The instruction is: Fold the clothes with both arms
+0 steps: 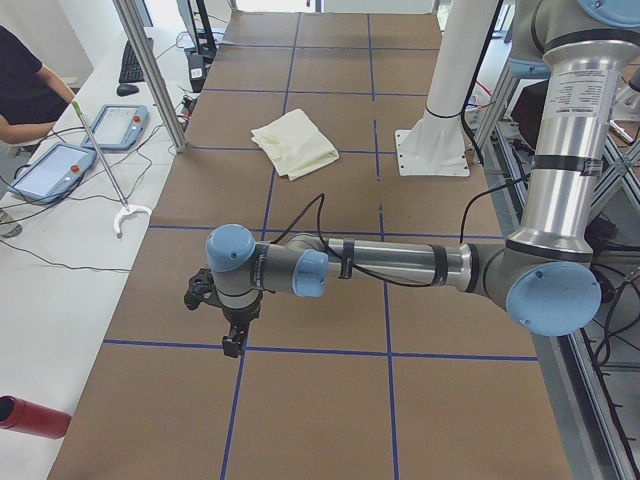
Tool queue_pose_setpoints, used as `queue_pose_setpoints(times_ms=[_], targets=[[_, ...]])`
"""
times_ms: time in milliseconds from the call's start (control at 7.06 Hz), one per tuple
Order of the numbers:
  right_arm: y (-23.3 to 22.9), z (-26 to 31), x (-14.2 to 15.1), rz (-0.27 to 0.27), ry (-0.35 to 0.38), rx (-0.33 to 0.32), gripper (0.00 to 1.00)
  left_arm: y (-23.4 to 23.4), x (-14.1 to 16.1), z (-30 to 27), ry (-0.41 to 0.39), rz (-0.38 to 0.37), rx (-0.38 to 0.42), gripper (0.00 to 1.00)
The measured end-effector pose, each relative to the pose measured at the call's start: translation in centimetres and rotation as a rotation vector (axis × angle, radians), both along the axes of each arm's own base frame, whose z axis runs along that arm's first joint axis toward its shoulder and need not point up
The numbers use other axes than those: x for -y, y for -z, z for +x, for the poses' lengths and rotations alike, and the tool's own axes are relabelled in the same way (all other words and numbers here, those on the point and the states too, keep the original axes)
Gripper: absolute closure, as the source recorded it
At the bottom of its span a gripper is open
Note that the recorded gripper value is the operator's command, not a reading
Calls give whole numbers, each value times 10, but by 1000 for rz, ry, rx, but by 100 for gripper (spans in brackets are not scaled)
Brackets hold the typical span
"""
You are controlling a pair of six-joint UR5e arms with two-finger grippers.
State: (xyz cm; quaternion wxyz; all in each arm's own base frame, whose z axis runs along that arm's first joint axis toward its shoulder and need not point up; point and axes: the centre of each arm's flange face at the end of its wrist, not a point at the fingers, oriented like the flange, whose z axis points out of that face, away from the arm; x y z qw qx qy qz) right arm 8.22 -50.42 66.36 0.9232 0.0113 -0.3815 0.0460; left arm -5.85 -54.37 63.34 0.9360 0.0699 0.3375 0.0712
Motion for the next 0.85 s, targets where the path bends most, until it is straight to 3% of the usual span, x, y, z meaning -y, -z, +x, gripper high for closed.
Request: queue_pose_setpoints(times_ms=[850], targets=[[2,0,2,4,0,1,0,-8,-5,0,48,-56,-9,0]])
